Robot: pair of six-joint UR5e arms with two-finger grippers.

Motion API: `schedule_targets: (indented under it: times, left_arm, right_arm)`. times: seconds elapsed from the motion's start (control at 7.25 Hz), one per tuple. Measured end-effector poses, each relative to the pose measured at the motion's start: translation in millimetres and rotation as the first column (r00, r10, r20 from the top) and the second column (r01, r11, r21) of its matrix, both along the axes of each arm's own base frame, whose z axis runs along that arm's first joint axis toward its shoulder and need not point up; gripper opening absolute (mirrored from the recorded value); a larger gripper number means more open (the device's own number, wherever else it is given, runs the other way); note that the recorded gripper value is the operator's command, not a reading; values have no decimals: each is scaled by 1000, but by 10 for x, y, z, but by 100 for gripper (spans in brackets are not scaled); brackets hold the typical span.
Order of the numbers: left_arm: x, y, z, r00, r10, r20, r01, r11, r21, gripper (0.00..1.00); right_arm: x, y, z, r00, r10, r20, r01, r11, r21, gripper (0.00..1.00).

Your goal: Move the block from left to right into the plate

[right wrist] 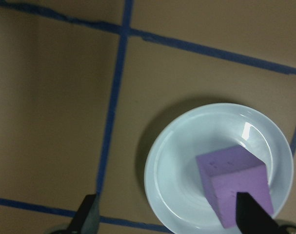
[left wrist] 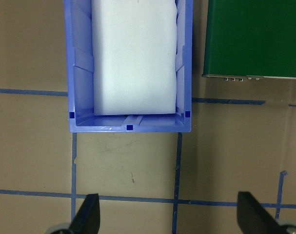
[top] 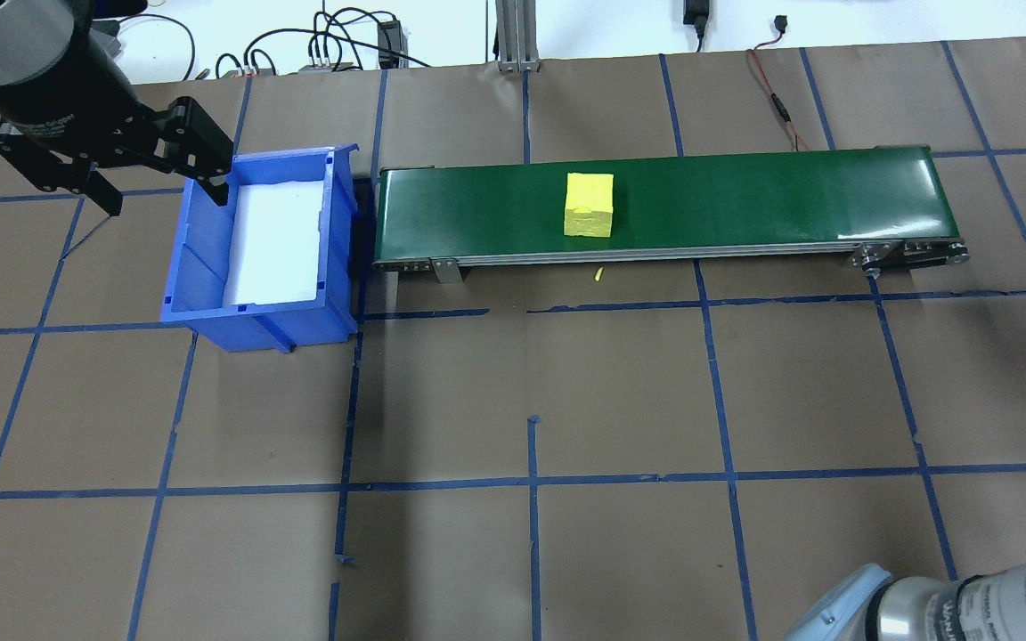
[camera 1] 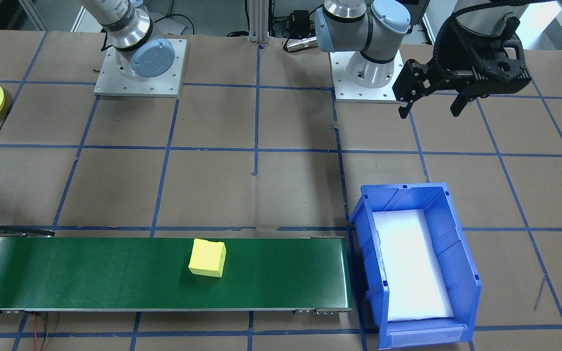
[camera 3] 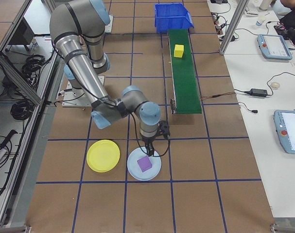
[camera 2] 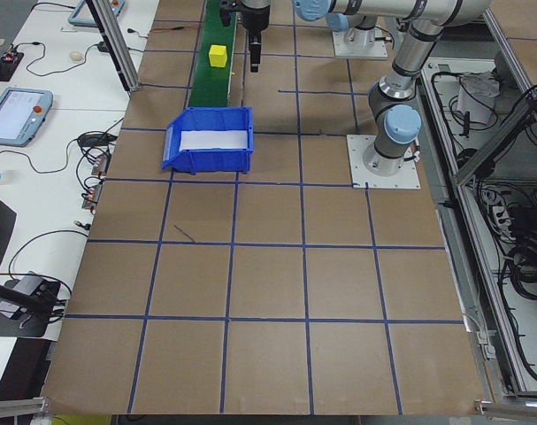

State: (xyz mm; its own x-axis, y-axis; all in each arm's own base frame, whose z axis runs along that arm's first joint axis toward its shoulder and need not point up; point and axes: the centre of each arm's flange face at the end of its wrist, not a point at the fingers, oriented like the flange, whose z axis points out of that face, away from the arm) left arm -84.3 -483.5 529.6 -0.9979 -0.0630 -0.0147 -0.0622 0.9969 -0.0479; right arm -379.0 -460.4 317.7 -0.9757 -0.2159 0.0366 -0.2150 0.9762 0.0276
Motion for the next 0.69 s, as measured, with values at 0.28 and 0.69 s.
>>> schedule_targets:
  times: [0.28,0.69]
  left_arm:
    - [-13,0,-27,1000,1,-3,-1,1000,5,100]
    - [-27,-4,-44,1000,0,-8,0,1000,7,100]
  right_arm:
    - [1388,-753,225,992,-76,102,83,994,-70,95]
    - [3072,-1456,278,916,-290,279,316,947,-55,99]
